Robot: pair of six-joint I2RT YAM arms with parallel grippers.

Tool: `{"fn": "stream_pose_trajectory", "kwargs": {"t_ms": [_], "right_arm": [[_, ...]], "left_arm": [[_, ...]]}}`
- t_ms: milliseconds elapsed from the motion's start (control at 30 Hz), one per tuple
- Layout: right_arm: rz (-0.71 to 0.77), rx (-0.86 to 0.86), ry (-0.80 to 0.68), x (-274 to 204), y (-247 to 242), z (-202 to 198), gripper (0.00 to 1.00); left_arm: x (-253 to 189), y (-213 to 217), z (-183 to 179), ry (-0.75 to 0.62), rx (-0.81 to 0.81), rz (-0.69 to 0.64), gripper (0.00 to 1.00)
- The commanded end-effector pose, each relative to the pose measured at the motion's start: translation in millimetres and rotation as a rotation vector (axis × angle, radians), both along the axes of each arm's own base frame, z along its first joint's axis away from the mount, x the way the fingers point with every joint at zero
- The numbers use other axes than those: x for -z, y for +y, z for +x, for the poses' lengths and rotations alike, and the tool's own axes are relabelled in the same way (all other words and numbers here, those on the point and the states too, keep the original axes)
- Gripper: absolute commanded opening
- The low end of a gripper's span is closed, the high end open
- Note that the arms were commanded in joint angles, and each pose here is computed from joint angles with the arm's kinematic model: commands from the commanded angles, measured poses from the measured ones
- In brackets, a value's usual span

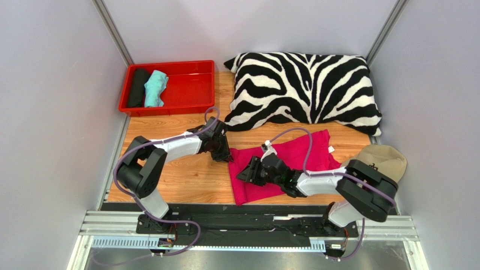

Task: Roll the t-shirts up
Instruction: Roll the T-shirt to the center of the board.

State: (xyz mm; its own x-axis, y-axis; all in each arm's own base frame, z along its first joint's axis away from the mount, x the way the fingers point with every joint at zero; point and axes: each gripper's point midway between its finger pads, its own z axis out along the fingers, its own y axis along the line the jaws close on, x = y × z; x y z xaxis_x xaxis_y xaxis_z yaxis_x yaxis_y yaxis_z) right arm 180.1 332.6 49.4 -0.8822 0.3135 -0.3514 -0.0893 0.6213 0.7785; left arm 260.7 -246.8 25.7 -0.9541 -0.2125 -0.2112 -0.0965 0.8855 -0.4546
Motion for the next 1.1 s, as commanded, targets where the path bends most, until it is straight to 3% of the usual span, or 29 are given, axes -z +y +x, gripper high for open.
{"fn": "stream_pose_trajectory", "kwargs": {"t_ms": [0, 133, 200, 333, 400, 533, 667, 900, 1067], "right_arm": [[-0.133, 0.033, -0.040, -0.4, -17.8, -3.3, 0.48], [-0.189, 0.007, -0.029, -0.9, -20.3, -23.6, 0.44], [-0.209, 0.014, -0.033, 0.4, -23.6, -29.1, 0.34], [-0.254, -0.027, -0.030, 8.0, -20.0, -49.8, 0.31], [-0.297, -0.033, -0.025, 16.9, -21.5, -54.2, 0.23], [-0.372, -0.044, -0.015, 28.4, -27.1, -64.7, 0.19], [-0.415, -0.023, -0.076, 0.3, -23.3, -59.3, 0.23], [-0.670, -0.003, -0.235, -41.2, -25.5, -55.8, 0.33], [-0.885, -0.063, -0.318, -32.5, -3.2, -57.5, 0.41]], "left_arm": [[11.1, 12.2, -8.2, 0.035, 0.018, 0.093, 0.15], [11.7, 11.0, -8.8, 0.042, 0.020, 0.091, 0.15], [12.3, 10.6, -8.3, 0.043, 0.020, 0.092, 0.15], [13.1, 11.3, -8.6, 0.048, 0.022, 0.098, 0.15], [13.6, 11.2, -9.0, 0.053, 0.023, 0.101, 0.15], [12.7, 10.8, -7.9, 0.058, 0.023, 0.105, 0.15], [11.6, 10.6, -8.3, 0.064, 0.028, 0.118, 0.15], [13.4, 9.4, -11.1, 0.079, 0.048, 0.132, 0.15], [13.6, 10.3, -12.5, 0.087, 0.056, 0.140, 0.16]]}}
